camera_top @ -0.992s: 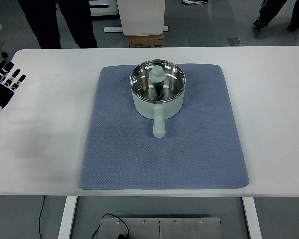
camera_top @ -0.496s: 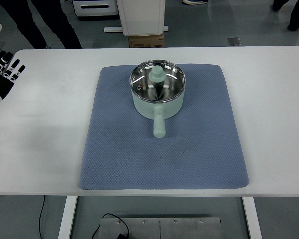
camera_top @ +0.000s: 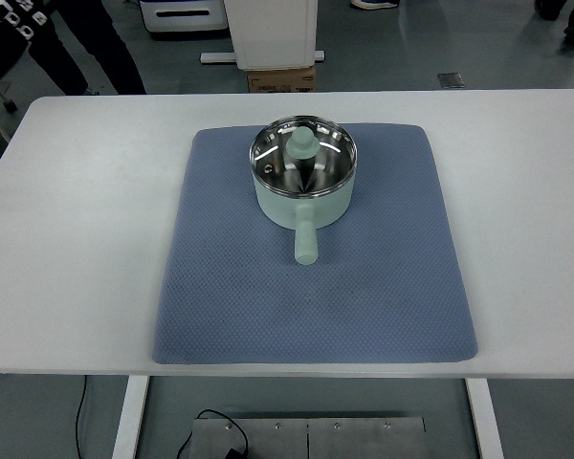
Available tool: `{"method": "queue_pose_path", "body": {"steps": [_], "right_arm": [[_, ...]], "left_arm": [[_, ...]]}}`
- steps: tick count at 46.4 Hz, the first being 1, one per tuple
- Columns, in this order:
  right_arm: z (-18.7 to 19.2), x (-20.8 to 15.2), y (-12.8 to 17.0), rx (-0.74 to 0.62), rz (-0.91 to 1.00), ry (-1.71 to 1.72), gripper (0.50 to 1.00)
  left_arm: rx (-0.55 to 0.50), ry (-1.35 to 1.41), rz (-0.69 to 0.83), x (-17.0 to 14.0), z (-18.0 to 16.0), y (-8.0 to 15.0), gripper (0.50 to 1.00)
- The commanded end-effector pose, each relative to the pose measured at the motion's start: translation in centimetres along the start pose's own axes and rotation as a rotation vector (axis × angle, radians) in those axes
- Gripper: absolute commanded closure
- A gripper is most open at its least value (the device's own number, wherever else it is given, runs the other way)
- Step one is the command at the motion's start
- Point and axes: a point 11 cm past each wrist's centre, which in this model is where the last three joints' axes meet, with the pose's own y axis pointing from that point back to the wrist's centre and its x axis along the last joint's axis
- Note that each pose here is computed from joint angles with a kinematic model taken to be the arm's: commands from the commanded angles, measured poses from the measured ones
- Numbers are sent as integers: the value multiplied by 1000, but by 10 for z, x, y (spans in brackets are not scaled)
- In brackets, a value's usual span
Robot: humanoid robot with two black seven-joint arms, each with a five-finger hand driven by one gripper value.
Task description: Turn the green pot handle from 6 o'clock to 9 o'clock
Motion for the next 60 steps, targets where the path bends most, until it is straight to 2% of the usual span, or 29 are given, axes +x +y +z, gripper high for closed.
{"method": "queue_pose_path", "body": {"steps": [1,6,13,20,26,34,38,53,60], "right_arm": [[0,0,0,0,-1,0,500],[0,0,0,0,-1,0,500],[0,0,0,0,0,0,500],[0,0,0,0,0,0,500],[0,0,0,0,0,0,500],[0,0,0,0,0,0,500],[0,0,0,0,-1,0,500],[0,0,0,0,0,0,500],[0,0,0,0,0,0,500]], "left_arm": [[39,-74,-128,-48,-8,-22,500],[132,-170,-277,-105,-34,-41,500],[259,-270,-451,-170,-77,-51,500],[341,-327,-633,-232,-108,-48,500],[422,-370,-790,-271,-130,-33,500],[577,-441,-953,-297,-164,-10,500],[619,-480,-969,-301,-172,-7,500],[805,-593,-947,-278,-205,8,500],[826,-632,-937,-268,-207,11,500]]}}
